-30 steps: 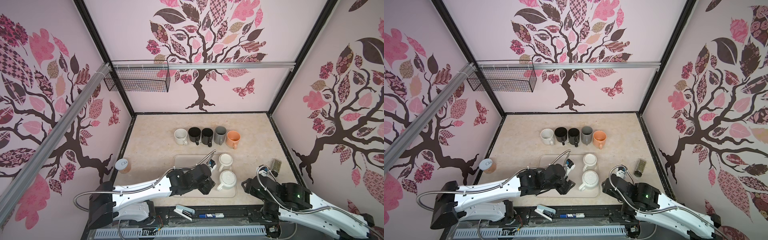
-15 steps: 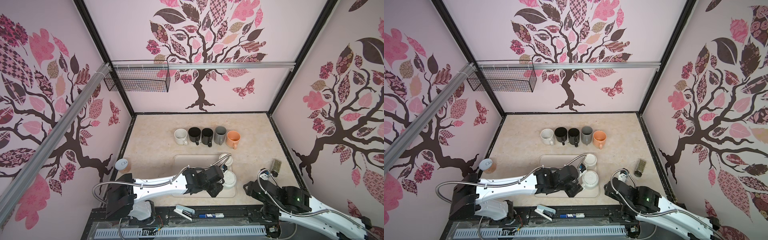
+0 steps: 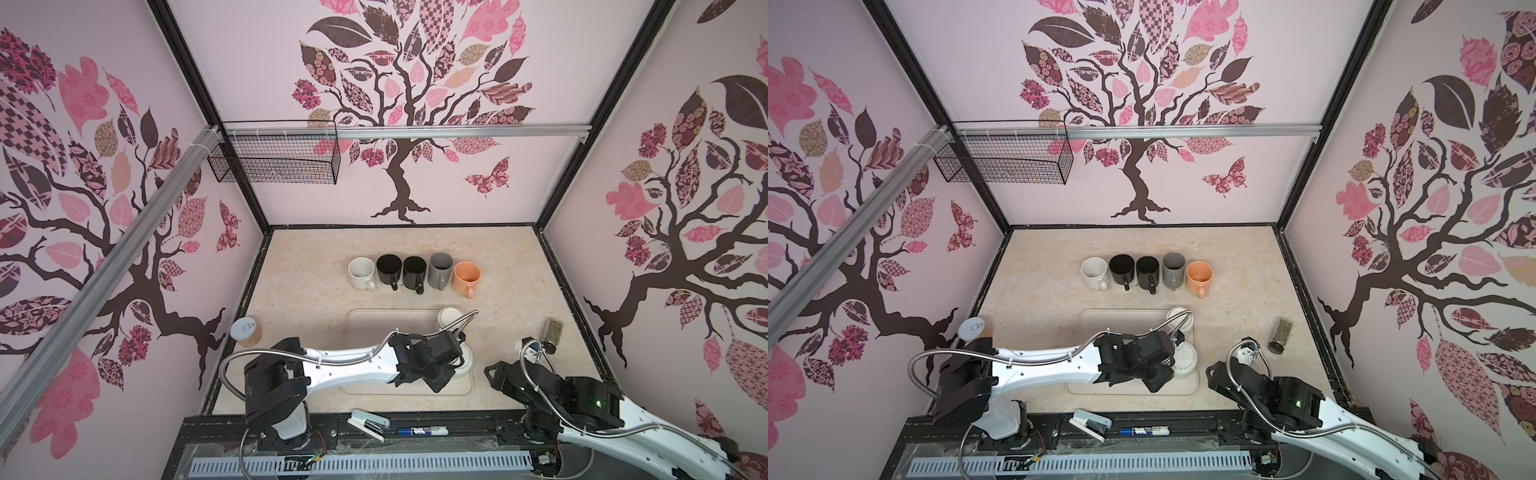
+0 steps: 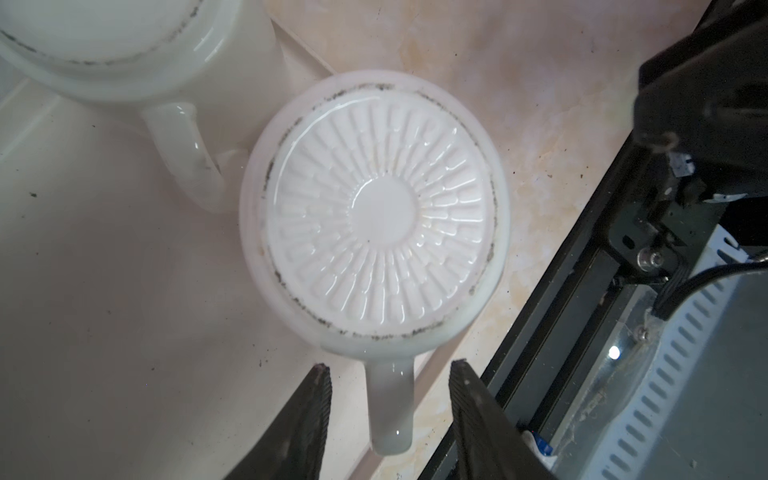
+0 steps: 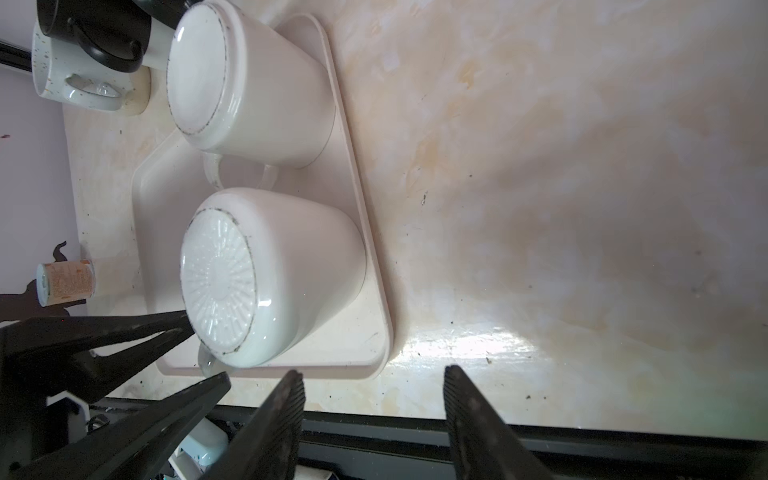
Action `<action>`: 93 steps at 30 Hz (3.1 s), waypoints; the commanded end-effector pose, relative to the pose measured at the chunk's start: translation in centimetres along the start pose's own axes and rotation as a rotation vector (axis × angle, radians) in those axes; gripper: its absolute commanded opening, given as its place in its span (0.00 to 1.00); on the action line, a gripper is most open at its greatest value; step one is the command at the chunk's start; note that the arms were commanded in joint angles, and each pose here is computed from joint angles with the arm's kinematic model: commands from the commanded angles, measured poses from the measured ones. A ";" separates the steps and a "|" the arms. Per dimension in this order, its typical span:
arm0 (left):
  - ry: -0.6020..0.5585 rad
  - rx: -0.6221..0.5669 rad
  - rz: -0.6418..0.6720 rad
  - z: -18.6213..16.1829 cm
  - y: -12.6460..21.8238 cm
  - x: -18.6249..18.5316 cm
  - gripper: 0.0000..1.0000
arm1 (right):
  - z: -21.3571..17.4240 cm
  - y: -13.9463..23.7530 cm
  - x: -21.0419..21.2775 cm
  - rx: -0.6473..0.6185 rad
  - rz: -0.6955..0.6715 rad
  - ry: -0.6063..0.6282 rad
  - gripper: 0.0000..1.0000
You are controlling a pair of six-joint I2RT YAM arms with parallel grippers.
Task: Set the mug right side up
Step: 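Move the left gripper over the upside-down white ribbed mug nearest the robot, then lower the left gripper and close it on the white mug's handle, then lift the white mug with the left gripper while the right gripper reaches toward it, then hold the white mug with the left gripper while the right gripper closes on it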
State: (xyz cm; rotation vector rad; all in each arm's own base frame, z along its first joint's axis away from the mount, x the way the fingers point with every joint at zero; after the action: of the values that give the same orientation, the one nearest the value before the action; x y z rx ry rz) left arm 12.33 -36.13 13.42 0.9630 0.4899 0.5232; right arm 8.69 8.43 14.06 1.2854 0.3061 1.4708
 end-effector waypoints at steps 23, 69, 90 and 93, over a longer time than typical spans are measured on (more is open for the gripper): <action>-0.032 -0.013 0.079 1.6 -1.2 0.8 0.36 | 0.3 0.1 -0.3 -0.039 0.039 -0.024 0.57; 0.269 -0.742 0.065 2.4 22.0 7.1 0.00 | -1.0 -1.1 14.2 -0.006 0.850 0.064 0.50; 0.537 -1.061 -0.268 0.7 29.2 7.5 0.00 | 3.7 6.7 25.5 -0.182 1.522 0.209 0.51; 0.539 -1.068 -0.265 0.7 29.3 7.6 0.00 | 3.3 6.6 26.4 -0.119 1.548 0.212 0.52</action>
State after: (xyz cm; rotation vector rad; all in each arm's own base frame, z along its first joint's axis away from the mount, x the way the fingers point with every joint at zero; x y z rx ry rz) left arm 12.75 -18.41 35.57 -0.1472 0.7013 0.7280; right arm 14.19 26.04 32.02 1.2249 -0.7847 2.6840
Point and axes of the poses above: each gripper's point midway between its finger pads, its own y axis back along the fingers, its own x axis along the line the jaws close on, z = x × y, the point moved 5 cm from there along y, back along the fingers, and after that the axes turned 3 degrees about y, right-handed, at the moved point
